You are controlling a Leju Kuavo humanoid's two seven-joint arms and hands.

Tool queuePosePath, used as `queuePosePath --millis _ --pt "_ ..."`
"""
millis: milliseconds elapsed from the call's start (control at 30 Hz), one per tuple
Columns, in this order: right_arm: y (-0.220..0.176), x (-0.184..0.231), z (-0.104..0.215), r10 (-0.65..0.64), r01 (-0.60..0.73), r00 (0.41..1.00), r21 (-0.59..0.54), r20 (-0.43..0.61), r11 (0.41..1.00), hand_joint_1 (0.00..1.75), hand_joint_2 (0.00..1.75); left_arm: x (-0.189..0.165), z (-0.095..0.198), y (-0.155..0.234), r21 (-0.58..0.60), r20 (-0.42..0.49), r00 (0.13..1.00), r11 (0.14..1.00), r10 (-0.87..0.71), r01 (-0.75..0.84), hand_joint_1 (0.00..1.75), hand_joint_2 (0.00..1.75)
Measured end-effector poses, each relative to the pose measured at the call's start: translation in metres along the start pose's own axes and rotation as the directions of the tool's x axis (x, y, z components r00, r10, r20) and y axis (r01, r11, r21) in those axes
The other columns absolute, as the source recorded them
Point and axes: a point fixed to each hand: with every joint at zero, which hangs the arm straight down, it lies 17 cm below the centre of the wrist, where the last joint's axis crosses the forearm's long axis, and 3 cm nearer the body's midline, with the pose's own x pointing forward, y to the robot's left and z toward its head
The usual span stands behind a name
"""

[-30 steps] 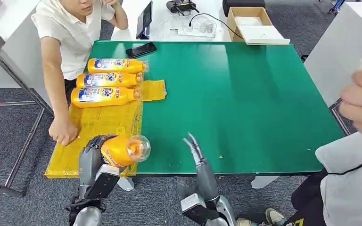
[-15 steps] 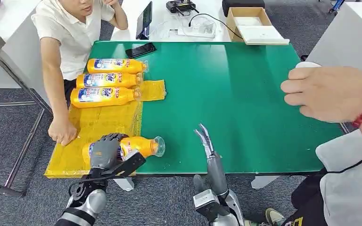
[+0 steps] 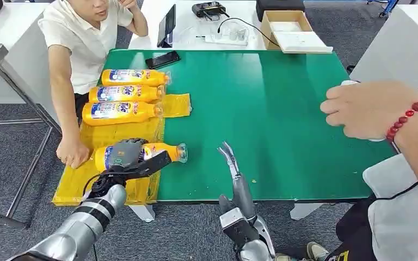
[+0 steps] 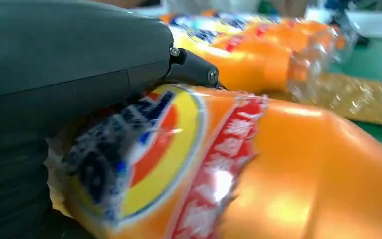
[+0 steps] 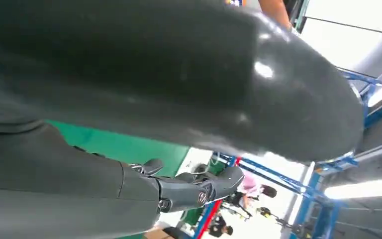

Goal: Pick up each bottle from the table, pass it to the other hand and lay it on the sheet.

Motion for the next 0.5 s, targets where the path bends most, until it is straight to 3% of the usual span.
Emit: queuePosePath --millis 300,500 --pt "-0.007 -0.021 0.007 0.005 -0.006 0.999 -0.021 -0.042 1.0 0.0 0.0 0.016 0.009 -0.031 -0.183 0.09 0.986 0.976 0.14 -0.122 0.0 1.75" --pt "-0.012 -0.031 0.01 0.008 -0.011 0.998 -0.034 -0.065 0.999 0.0 0.0 0.02 0.018 -0.033 -0.196 0.123 0.974 0.966 0.193 -0.167 0.0 1.75"
